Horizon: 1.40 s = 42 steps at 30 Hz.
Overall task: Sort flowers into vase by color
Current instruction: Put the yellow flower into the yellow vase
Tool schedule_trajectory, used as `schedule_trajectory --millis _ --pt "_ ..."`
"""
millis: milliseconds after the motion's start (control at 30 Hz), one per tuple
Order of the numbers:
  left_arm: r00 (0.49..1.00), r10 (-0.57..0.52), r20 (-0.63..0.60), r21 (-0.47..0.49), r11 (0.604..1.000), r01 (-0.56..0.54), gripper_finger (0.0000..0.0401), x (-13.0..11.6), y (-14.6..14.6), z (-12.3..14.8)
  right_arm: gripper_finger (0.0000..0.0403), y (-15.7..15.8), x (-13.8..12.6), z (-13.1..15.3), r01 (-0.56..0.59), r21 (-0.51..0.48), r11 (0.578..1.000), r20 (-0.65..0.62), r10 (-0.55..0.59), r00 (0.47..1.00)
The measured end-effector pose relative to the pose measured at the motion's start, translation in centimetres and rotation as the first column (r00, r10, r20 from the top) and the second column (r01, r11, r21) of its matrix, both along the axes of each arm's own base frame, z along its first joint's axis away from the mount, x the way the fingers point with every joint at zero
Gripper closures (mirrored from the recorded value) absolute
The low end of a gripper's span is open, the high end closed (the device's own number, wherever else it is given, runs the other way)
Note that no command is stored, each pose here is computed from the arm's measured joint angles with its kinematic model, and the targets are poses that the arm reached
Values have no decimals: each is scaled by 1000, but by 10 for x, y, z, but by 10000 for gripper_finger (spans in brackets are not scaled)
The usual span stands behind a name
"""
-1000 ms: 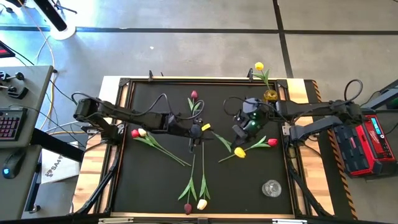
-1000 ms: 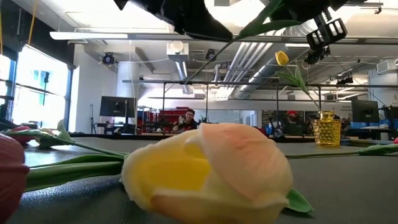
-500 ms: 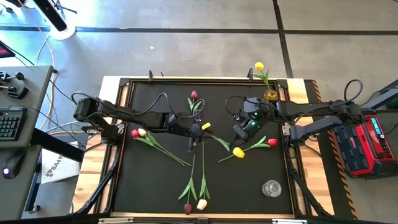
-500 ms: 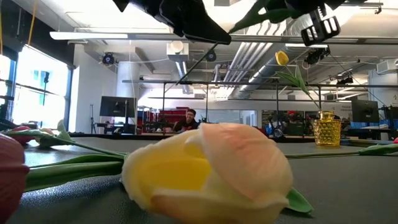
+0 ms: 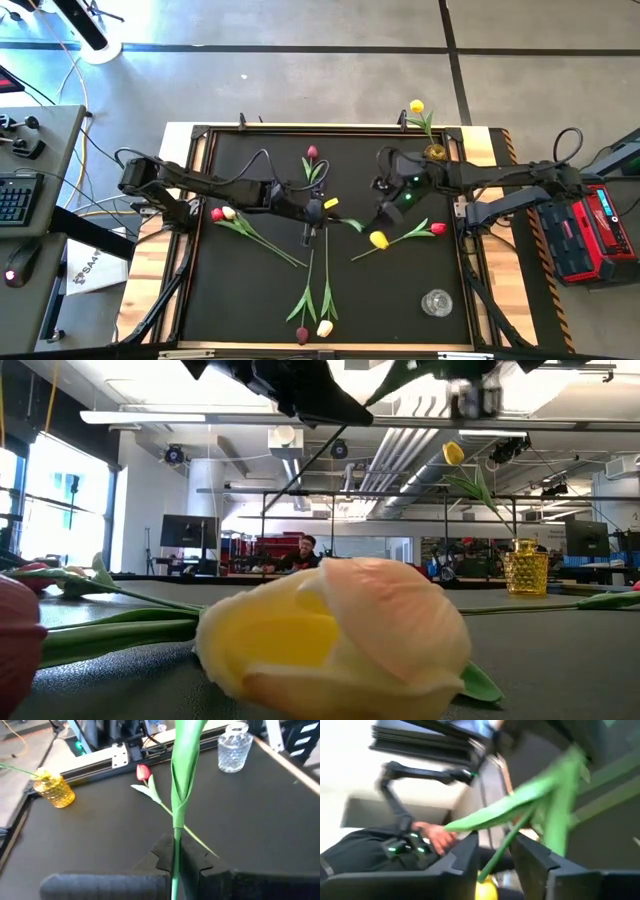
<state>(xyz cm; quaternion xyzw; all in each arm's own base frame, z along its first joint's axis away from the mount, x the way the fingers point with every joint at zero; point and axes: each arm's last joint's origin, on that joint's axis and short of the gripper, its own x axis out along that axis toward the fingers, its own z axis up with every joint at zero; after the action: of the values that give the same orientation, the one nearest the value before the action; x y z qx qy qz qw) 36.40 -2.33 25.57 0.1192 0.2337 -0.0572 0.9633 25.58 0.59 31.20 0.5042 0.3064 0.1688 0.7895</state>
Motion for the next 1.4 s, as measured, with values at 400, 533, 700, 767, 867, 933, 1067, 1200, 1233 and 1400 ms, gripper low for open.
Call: schedule_trajectory --millis 400,533,700,767,867,933,1067,1200,1233,1400 --pt "951 2 308 -276 957 88 401 10 20 33 232 -21 -26 66 240 -200 950 448 -129 885" --pt "924 29 382 -368 921 123 401 11 33 41 239 -23 -43 81 384 -393 836 479 -170 861" --pt "910 -21 415 -426 879 214 401 10 41 46 245 -27 -65 101 538 -566 624 536 -217 816" --pt "912 -25 410 -444 868 223 401 9 43 46 244 -28 -74 110 587 -587 557 578 -219 786" --pt "910 -24 414 -441 869 224 401 9 43 46 244 -27 -88 124 643 -588 491 636 -211 742" --pt "904 -27 426 -432 872 229 401 9 43 48 244 -27 -91 125 651 -592 475 643 -208 737" --pt "876 4 482 -418 880 226 401 9 48 54 244 -28 -86 120 622 -618 481 608 -209 766" --pt "837 74 541 -418 888 191 401 8 55 61 244 -27 -70 110 562 -641 523 555 -191 810" --pt "824 82 560 -419 886 197 401 7 57 63 244 -27 -65 108 548 -647 531 546 -180 818" --pt "816 113 567 -451 872 193 401 6 65 66 244 -23 -33 98 501 -663 556 540 -109 835"
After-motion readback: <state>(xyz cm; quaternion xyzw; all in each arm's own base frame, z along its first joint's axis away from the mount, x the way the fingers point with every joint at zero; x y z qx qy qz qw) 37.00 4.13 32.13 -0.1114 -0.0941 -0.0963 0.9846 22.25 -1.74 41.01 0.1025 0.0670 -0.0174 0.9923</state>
